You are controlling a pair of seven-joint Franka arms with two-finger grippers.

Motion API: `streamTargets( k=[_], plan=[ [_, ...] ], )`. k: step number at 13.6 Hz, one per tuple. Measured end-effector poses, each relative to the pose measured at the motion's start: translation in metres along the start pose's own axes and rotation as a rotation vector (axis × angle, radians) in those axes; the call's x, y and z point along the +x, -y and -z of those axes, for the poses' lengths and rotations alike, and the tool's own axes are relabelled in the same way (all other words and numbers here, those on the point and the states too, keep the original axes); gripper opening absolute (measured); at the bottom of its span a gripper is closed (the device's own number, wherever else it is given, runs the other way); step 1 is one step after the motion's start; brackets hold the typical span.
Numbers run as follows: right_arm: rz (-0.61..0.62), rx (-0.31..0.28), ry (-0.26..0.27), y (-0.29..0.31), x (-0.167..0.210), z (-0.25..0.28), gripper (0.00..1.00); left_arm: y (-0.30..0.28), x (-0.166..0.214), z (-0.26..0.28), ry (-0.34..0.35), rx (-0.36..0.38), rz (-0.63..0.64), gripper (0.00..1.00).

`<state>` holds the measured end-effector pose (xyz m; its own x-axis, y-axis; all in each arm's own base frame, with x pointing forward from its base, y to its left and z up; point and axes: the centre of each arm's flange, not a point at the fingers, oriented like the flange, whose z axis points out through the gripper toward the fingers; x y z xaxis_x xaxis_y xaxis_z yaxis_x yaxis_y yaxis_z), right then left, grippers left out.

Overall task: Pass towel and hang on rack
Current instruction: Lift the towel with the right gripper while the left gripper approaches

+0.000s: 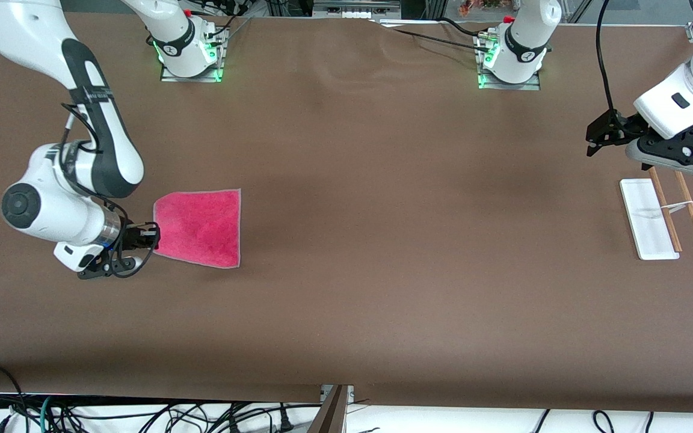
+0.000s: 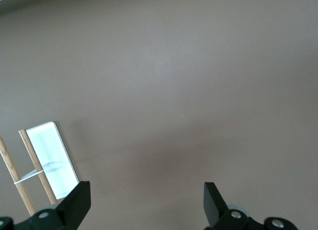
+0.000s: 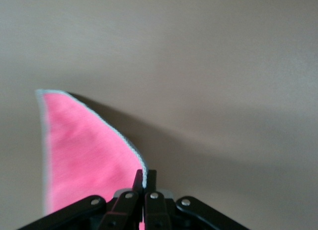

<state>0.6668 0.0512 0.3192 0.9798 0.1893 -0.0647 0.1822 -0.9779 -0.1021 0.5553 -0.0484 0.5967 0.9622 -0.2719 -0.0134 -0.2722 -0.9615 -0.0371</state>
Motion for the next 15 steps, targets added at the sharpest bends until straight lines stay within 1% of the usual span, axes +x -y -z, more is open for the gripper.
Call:
streamTargets(
  k=[2,5,8,9,11,13,15],
  plan=[
    [-0.031,0.010,0.045,0.027,0.006,0.040,0.02,0.000,0.000,0.000,0.000,0.000,0.000,1.00],
    [-0.085,0.014,0.106,0.073,0.008,0.085,0.02,-0.001,-0.001,-0.001,0.012,-0.002,-0.001,1.00],
    [-0.148,0.002,0.145,0.136,0.003,0.119,0.02,-0.005,-0.002,-0.002,0.021,-0.031,-0.001,1.00],
    [-0.167,0.014,0.151,0.160,0.000,0.128,0.02,-0.007,-0.003,-0.003,0.028,-0.053,-0.003,1.00],
    [-0.210,0.081,0.165,0.200,-0.005,0.144,0.02,-0.011,-0.007,-0.007,0.065,-0.112,-0.026,1.00],
    [-0.259,0.139,0.173,0.230,-0.010,0.159,0.02,-0.011,-0.013,-0.011,0.101,-0.156,-0.095,1.00],
    [-0.300,0.180,0.180,0.270,-0.018,0.170,0.02,-0.013,-0.014,-0.013,0.106,-0.189,-0.178,1.00]
  ],
)
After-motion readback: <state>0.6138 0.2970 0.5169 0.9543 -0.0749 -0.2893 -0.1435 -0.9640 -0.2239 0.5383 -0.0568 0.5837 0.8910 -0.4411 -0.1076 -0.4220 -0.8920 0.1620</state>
